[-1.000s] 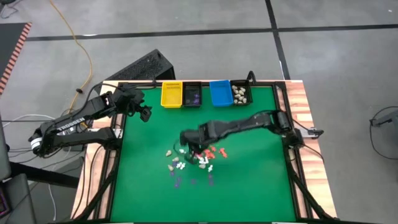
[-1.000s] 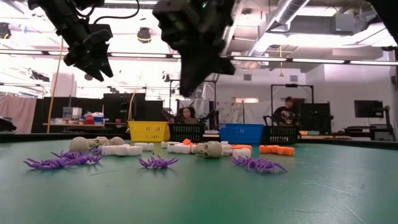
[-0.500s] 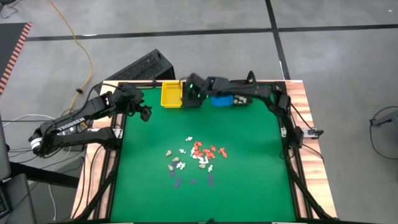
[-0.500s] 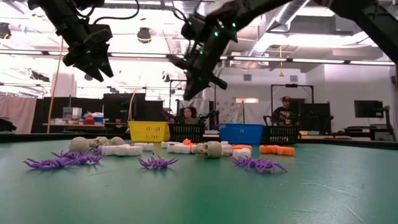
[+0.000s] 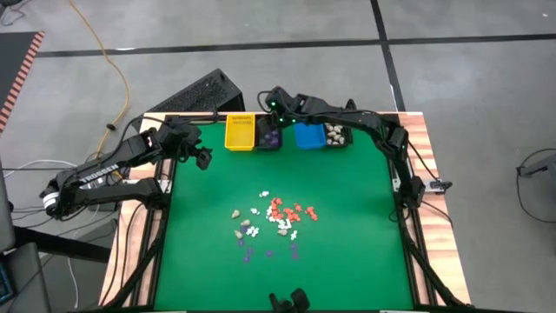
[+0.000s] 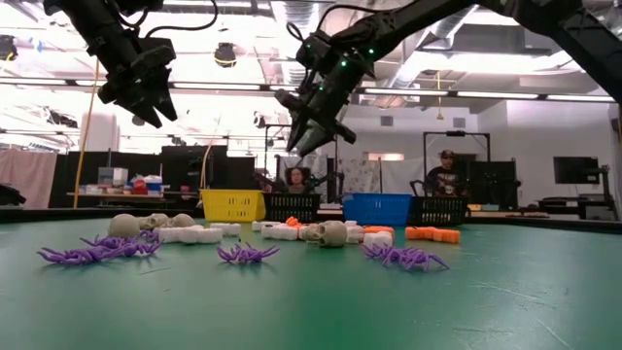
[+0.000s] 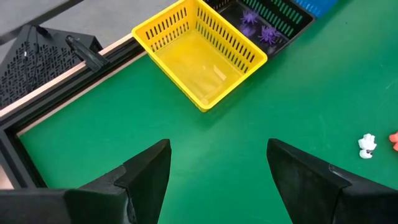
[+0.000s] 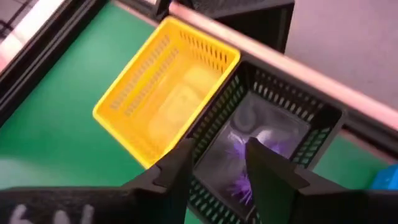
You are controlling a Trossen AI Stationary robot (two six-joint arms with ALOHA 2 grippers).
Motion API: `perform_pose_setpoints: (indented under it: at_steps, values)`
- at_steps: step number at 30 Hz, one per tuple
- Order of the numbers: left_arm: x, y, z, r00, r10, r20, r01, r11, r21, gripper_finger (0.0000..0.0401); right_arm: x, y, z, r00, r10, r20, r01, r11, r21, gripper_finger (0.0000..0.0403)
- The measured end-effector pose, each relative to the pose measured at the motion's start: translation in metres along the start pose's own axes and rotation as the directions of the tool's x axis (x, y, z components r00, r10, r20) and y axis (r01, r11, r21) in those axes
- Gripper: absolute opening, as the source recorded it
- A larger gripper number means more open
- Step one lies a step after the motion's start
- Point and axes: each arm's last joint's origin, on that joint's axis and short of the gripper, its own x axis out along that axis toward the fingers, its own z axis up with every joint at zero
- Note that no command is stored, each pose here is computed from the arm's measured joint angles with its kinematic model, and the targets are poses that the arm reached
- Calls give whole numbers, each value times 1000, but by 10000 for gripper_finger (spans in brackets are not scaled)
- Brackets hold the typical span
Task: Sort Halloween decoration
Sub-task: Put the purple spider toy into the left black basket
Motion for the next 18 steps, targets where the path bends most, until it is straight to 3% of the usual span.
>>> perform_pose_setpoints:
  at_steps: [4,7,11,14,18]
  values:
    - [0,0,0,1000,0,-1,0,1000,4,256,-1,3,-12,983,92,-157,-92,996,7,189]
    - [0,0,-1,1000,3,-11,-3,1000,9,256,-6,16,-37,924,129,-361,-135,991,7,188]
    - [0,0,-1,1000,4,-15,-4,1000,25,256,-22,58,-89,822,59,-567,-152,981,-117,183]
    - [0,0,-2,1000,5,-18,-4,1000,29,256,-39,97,-132,757,17,-654,-186,964,-190,182]
    - [0,0,-2,1000,0,-19,0,1000,29,256,-67,148,-188,730,11,-683,-228,947,-228,182]
